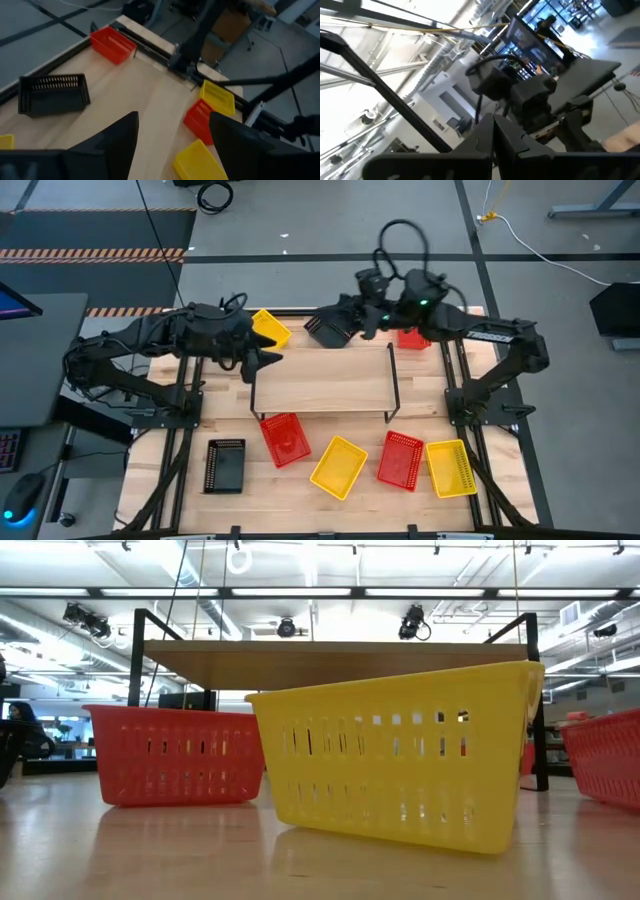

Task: Stack baskets on shelf by color
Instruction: Put the bottom right red basket on the shelf

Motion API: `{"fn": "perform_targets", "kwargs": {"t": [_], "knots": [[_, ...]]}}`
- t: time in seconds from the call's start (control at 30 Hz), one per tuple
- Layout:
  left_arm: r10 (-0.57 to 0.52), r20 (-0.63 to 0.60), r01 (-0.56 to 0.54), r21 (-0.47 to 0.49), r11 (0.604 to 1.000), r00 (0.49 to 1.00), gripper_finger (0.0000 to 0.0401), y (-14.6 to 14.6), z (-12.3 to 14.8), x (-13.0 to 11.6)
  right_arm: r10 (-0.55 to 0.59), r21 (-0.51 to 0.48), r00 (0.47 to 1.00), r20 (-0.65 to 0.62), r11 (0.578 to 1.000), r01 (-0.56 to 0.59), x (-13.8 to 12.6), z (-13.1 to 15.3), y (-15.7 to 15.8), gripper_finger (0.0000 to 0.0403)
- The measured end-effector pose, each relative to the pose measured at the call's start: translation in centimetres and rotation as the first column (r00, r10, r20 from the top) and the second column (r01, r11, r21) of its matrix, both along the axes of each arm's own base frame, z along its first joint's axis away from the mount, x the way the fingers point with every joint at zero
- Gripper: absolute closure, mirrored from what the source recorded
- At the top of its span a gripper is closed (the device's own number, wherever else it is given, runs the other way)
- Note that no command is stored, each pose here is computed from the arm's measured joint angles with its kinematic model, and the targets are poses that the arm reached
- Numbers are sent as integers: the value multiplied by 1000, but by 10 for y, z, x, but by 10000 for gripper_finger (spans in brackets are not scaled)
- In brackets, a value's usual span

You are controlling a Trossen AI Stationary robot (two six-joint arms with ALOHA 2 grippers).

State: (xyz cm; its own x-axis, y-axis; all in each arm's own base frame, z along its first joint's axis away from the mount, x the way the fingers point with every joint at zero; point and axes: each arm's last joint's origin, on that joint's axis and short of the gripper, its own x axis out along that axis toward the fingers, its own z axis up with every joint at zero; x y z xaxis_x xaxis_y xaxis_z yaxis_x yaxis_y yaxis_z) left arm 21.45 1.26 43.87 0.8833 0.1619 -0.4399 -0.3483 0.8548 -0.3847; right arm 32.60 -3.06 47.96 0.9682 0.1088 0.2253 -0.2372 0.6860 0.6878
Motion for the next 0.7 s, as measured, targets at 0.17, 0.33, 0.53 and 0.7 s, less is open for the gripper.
{"fn": "perform_targets", "kwargs": {"t": [0.17, 0.33, 0.53, 0.7], "knots": [[-10, 1, 10, 21, 1000, 1000, 149, 0, 1, -2, 239, 70, 968, -81, 970, -234, 21, -20, 2, 389], [-12, 7, 12, 25, 1000, 1000, 153, 0, 3, -6, 420, 102, 904, -81, 906, -412, 20, -19, 25, 379], [-28, 10, 28, 61, 998, 1000, 150, 0, 3, -4, 390, 55, 921, 3, 919, -390, 20, -12, 37, 363], [-31, 5, 30, 64, 997, 1000, 153, 0, 3, -4, 276, 34, 960, 47, 960, -277, 26, -13, 36, 362]]}}
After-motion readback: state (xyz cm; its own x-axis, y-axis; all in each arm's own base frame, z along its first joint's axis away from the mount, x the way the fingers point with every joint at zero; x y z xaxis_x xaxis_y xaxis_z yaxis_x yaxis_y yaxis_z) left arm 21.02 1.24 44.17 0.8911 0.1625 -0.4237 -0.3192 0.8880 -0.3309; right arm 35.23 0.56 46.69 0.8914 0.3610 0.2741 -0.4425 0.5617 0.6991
